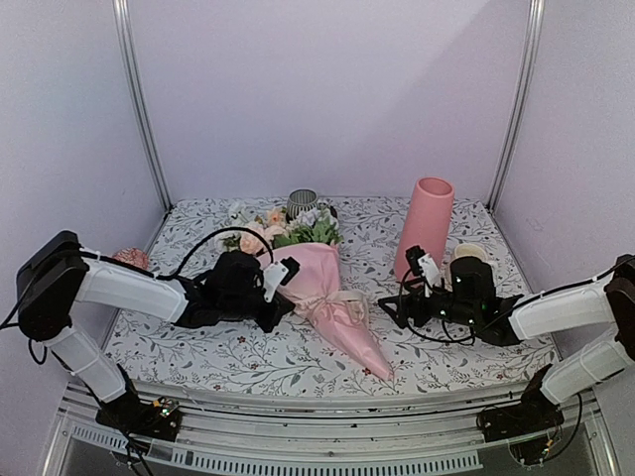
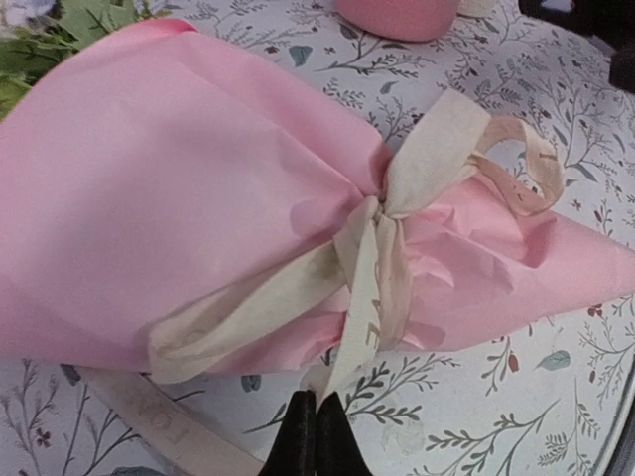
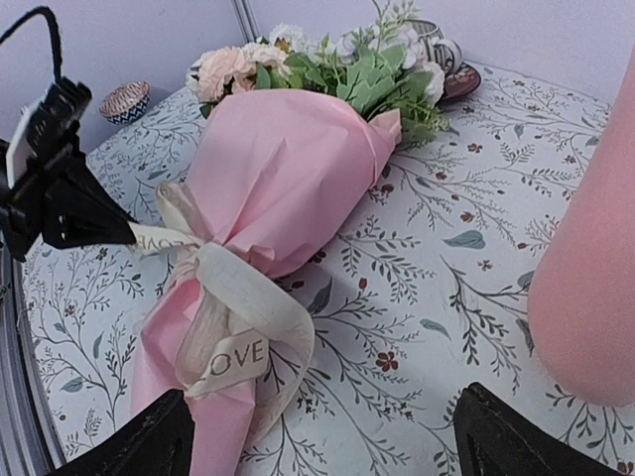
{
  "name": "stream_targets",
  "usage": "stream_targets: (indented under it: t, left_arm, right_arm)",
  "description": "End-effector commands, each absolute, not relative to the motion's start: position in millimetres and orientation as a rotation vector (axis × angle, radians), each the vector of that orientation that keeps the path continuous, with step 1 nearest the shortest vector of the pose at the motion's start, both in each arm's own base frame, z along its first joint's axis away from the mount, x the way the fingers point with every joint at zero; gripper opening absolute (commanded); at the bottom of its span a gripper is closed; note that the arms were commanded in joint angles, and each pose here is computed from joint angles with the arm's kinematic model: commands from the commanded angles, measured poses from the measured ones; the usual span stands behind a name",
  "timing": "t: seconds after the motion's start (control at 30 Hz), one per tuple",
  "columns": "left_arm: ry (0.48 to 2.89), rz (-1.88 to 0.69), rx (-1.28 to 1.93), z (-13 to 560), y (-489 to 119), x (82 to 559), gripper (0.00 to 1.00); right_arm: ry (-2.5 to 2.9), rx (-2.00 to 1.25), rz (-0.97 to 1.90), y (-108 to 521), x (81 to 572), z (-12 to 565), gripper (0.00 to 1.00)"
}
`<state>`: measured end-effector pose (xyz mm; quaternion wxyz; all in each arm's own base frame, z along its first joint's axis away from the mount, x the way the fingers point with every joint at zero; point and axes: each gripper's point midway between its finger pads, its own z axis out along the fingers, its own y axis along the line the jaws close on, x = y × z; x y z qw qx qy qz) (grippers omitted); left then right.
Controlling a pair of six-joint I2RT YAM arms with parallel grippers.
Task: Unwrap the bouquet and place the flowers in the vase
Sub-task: Pick up the ribbon from the tied bouquet.
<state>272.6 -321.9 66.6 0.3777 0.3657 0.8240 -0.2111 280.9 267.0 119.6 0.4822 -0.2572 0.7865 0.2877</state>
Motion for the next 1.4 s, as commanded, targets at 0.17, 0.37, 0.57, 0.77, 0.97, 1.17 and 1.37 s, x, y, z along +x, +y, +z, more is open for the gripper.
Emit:
stream_targets:
  t: [0.17,0.37,0.57,0.77,0.97,1.17,1.37]
  left_arm:
    - [2.082,-0.263,0.708,87.7,-279.8,300.7,0.00]
    - [2.050,-0.261,0.671,99.8,-273.8,301.2,0.00]
    - [2.023,-0.279,0.663,108.9,-271.6,298.1,0.00]
    - [1.998,-0.291,0.659,117.0,-268.3,294.8,0.00]
    - [1.984,-0.313,0.676,120.2,-269.7,291.0,0.00]
    - [1.981,-0.322,0.686,121.2,-269.9,288.7,0.00]
    - [1.984,-0.319,0.687,120.8,-269.9,288.9,0.00]
  right_arm:
    - [2.095,-0.619,0.613,290.9,242.6,75.1,0.93]
    - [2.207,-0.512,0.498,296.4,221.5,40.9,0.93]
    - [2.265,-0.427,0.405,298.3,221.7,32.4,0.94]
    - [2.238,-0.570,0.401,330.5,198.6,30.4,0.94]
    - [2.159,-0.757,0.429,374.7,173.4,37.8,0.95]
    - [2.109,-0.692,0.438,366.7,180.3,59.2,0.99]
    - [2.120,-0.616,0.459,349.4,200.8,66.4,0.99]
